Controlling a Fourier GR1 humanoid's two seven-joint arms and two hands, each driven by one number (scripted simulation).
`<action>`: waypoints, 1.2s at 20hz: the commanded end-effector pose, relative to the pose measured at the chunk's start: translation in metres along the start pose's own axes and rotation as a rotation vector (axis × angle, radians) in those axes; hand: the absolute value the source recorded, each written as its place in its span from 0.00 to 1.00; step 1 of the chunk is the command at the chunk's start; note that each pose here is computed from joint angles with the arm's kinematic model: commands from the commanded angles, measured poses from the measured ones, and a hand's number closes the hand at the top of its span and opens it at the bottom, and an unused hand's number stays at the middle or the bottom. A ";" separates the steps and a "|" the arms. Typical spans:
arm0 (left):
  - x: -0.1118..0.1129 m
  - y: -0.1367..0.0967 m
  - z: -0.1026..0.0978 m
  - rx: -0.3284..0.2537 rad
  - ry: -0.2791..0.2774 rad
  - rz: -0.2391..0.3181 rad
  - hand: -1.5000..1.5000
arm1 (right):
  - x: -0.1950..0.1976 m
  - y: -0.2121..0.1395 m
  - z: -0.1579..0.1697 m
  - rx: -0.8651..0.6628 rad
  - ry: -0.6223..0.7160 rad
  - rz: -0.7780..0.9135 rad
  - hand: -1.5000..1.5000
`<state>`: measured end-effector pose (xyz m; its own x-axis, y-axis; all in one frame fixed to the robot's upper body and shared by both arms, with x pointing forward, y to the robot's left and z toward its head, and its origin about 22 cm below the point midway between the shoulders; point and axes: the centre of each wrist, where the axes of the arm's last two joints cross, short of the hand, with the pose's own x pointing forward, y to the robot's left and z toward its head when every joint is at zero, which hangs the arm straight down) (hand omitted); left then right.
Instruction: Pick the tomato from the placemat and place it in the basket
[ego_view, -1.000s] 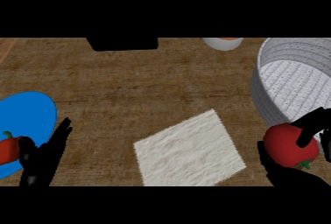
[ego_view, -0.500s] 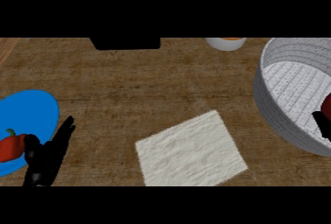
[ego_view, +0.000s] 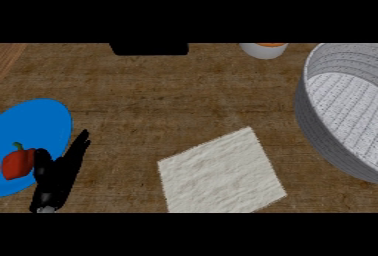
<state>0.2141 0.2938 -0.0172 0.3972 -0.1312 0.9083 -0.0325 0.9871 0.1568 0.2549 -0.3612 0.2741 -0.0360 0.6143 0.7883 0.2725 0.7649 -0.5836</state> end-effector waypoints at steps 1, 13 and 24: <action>-0.046 0.001 0.007 0.014 0.152 0.016 0.50 | -0.025 -0.010 -0.016 0.007 0.067 -0.156 1.00; -0.031 0.003 0.006 -0.008 0.129 0.019 0.50 | -0.091 -0.034 -0.037 -0.085 0.156 0.054 1.00; -0.025 0.001 0.000 -0.006 0.147 0.012 0.50 | -0.132 -0.062 -0.047 -0.064 0.045 0.145 0.00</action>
<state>0.2151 0.2906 -0.0195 0.3842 -0.1404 0.9125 -0.0233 0.9866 0.1616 0.2910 -0.4797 0.2049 0.0848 0.6994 0.7097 0.3134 0.6574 -0.6853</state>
